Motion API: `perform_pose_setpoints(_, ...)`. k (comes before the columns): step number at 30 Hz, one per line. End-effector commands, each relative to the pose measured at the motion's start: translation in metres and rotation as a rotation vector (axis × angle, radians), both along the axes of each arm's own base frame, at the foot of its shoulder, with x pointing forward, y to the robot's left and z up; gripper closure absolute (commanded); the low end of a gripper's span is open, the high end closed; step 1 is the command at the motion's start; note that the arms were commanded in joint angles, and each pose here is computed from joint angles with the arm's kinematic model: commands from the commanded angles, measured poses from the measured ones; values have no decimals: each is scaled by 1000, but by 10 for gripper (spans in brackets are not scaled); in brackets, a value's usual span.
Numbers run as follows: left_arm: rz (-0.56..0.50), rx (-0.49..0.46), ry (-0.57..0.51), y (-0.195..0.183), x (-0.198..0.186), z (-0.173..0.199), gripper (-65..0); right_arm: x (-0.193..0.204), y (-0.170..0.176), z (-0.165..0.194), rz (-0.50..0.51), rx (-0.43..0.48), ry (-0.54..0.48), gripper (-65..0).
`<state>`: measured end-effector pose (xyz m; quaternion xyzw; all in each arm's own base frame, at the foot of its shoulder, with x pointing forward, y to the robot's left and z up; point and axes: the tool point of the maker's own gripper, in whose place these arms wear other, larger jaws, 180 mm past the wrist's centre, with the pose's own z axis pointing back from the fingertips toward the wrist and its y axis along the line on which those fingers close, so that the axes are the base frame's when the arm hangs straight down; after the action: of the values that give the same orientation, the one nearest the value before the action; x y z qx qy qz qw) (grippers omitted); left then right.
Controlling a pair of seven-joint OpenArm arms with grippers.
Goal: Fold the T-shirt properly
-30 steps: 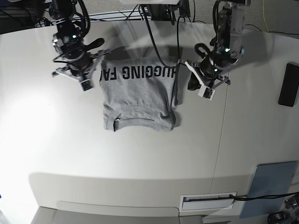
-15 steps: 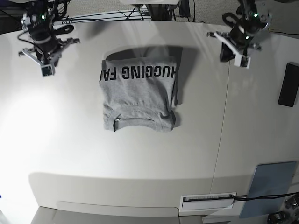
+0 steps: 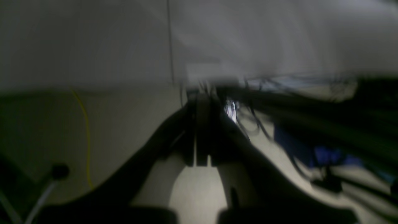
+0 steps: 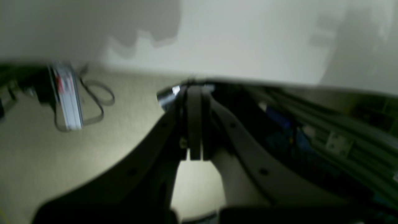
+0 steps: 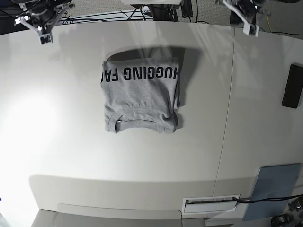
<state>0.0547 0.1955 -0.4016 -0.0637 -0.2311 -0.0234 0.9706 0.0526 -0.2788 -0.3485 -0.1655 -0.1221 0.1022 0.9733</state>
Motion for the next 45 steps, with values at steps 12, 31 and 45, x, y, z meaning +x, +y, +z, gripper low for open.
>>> perform_pose_setpoints(12,68,-68,262,10,-91,-46,0,-73,-18,-20,-48,-20,227,0)
perform_pose_setpoints(31,319,-277,383,28,-146,-159,0,-160,-69,-164,-366,94,519,0)
perform_pose_setpoints(45,316,-213,393,54,-76,-206,-164,-117,-57,-237,-438,246,256,0)
